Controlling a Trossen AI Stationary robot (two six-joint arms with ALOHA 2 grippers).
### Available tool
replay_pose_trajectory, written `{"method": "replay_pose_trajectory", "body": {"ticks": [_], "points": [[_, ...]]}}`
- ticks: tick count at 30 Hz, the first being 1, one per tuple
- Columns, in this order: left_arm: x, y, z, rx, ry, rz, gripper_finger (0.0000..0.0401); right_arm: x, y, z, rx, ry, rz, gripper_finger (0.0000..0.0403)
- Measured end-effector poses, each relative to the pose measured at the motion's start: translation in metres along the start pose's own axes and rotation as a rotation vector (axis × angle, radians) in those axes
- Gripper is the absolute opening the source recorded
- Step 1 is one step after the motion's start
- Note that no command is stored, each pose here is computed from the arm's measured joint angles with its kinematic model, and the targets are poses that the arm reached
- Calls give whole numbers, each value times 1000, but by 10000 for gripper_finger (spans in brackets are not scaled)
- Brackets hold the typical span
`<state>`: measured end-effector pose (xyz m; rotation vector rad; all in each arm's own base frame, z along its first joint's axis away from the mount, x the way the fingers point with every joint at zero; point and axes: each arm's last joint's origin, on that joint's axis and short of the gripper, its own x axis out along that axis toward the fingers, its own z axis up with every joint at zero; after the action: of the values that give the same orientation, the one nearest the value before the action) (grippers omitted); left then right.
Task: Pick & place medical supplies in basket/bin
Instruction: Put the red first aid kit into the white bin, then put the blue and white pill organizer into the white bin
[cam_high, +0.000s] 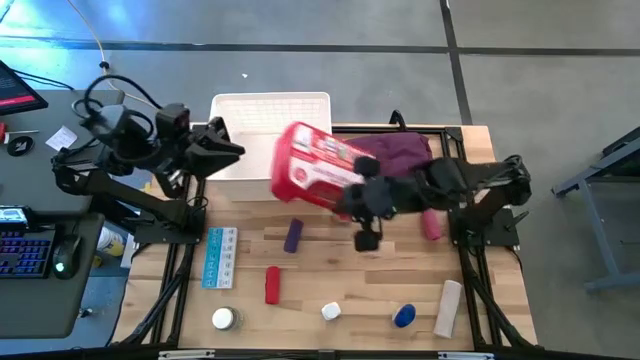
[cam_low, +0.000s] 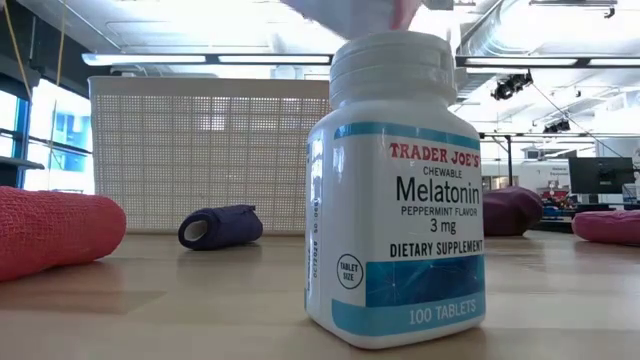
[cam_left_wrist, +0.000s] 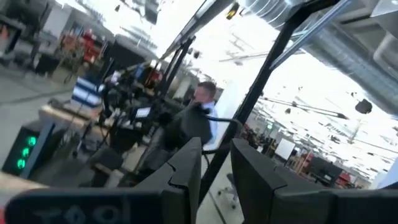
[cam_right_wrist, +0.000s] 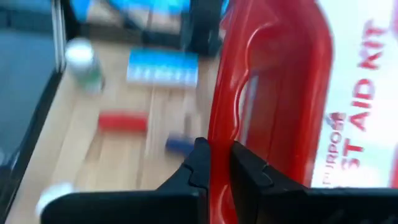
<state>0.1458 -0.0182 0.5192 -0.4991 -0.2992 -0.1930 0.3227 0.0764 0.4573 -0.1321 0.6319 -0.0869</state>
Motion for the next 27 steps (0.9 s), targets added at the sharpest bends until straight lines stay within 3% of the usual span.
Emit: {"method": "replay_pose_trajectory", "body": {"ticks": [6, 13, 22, 27], "points": [[-4, -1, 3, 36, -14, 1, 124, 35, -43, 28, -28, -225, -133, 1], [-4, -1, 3, 40, -14, 3, 124, 85, -96, 30, -17, -268, -201, 5], [-15, -4, 9, 40, -32, -2, 124, 91, -133, 22, 33, -238, -267, 2], [-20, 3, 2, 82, 26, 140, 124, 90, -140, 22, 75, -251, -252, 1]]}}
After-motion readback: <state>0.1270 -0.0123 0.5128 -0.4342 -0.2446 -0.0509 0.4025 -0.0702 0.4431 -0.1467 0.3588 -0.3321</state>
